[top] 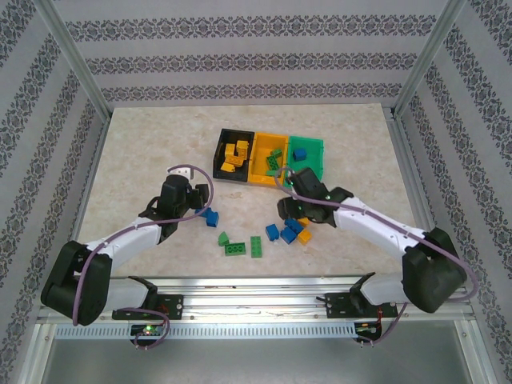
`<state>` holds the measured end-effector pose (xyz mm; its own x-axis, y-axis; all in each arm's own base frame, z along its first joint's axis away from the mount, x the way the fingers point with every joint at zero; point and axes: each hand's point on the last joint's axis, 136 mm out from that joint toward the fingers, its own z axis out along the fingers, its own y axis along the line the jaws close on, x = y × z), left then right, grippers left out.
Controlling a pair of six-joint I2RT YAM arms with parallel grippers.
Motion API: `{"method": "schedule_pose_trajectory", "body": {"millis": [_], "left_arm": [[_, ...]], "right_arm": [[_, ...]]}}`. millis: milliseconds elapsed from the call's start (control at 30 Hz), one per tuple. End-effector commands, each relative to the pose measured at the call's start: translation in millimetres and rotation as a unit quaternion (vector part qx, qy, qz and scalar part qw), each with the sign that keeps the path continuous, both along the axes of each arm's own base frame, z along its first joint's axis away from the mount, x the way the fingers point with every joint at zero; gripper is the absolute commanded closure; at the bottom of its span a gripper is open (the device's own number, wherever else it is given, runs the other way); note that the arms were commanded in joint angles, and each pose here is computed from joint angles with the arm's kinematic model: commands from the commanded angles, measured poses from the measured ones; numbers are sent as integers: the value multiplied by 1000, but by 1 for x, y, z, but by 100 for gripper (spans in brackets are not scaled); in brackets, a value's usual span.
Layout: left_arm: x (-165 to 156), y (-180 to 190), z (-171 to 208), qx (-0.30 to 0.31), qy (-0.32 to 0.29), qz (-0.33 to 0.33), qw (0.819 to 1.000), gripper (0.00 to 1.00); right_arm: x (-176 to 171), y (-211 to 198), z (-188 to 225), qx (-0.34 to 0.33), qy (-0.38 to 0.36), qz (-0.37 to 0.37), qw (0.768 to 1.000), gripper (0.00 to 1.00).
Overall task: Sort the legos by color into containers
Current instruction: Pick up the lego from the center of the table.
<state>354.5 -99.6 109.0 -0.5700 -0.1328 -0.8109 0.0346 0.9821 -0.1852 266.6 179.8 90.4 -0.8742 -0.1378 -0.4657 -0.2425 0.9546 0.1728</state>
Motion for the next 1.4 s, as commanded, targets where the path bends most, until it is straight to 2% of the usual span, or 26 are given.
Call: {"method": "schedule_pose_trajectory", "body": {"millis": [0,167,333,567,833,1200,1367], "left_arm": [[8,-1,7,-22,-14,3,1000,40],[9,-3,4,-25,-9,0,1000,40],[9,-2,6,-18,-11,0,1000,40],[8,-1,7,-16,-12,1,1000,40],[9,-3,3,-21,-6,-3,1000,40],[9,-3,4,-21,-7,-3,1000,40],[9,-3,4,-20,-8,-3,1000,40]], "right_arm": [[-22,-26,-20,-14,33,-44,998,44],[-27,-35,-32,-14,50,-66,996,40],[-9,-33,-31,8,45,-97,994,35],[14,-45,-38,13,58,-158,986,35],[22,-25,-44,53,66,-157,984,35],[15,-36,-58,12,75,-152,985,43],[19,-34,-62,0,84,-144,986,43]]}}
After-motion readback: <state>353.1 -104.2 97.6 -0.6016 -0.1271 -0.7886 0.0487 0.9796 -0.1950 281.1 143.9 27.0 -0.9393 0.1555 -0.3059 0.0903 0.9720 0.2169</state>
